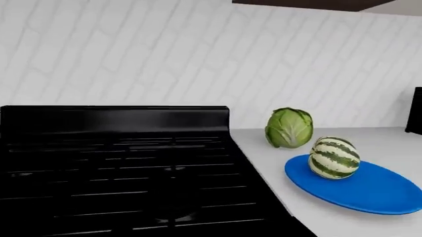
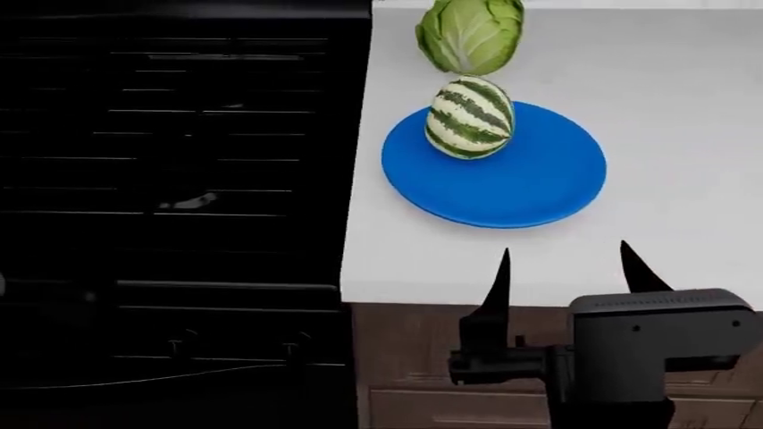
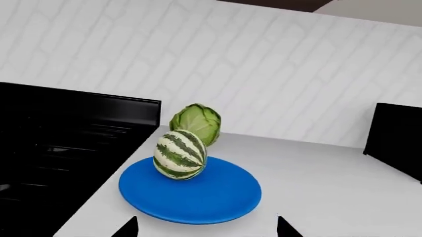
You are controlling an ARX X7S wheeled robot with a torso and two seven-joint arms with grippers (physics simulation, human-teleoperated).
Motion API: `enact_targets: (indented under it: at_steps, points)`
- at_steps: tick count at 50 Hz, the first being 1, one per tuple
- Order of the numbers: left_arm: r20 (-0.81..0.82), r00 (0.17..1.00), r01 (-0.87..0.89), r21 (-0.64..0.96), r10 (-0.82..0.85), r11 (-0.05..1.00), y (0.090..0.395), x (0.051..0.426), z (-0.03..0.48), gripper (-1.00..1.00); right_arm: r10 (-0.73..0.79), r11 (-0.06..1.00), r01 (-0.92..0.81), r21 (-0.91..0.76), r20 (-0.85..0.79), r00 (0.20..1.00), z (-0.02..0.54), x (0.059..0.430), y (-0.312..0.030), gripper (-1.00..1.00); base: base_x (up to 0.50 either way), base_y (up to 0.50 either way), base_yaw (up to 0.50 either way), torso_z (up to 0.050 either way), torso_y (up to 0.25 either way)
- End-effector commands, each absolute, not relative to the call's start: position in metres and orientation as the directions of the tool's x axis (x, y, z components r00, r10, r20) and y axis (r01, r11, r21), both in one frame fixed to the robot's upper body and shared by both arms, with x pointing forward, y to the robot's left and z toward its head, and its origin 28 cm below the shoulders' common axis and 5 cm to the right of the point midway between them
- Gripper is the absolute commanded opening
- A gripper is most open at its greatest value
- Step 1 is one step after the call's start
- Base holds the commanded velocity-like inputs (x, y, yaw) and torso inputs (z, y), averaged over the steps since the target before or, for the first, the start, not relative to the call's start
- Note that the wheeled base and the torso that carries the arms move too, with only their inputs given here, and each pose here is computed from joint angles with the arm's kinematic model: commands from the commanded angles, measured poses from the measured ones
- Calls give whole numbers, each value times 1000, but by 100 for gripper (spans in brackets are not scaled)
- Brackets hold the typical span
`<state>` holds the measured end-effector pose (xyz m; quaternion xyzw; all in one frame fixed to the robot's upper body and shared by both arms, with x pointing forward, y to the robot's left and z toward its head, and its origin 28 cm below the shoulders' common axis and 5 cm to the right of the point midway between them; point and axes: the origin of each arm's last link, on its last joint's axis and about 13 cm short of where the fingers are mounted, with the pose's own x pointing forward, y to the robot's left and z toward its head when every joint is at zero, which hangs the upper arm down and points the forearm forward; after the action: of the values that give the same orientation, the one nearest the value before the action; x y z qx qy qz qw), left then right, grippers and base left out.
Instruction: Pick the squash from the counter and place it in the microwave.
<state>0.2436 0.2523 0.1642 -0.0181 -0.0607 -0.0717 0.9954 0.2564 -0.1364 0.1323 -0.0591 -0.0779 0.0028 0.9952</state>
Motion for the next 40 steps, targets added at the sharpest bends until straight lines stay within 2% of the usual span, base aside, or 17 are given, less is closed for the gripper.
enact_targets:
  at_steps: [1,40]
  points:
    - [134,983,137,-48,-130,989,252,250,161,100,6,995,11,-100,169,986,134,256,-140,100,0,-500,0,0,0]
    - [123,985,132,-54,-124,990,254,251,152,100,18,993,-1,-114,154,988,131,257,-136,100,0,-500,0,0,0]
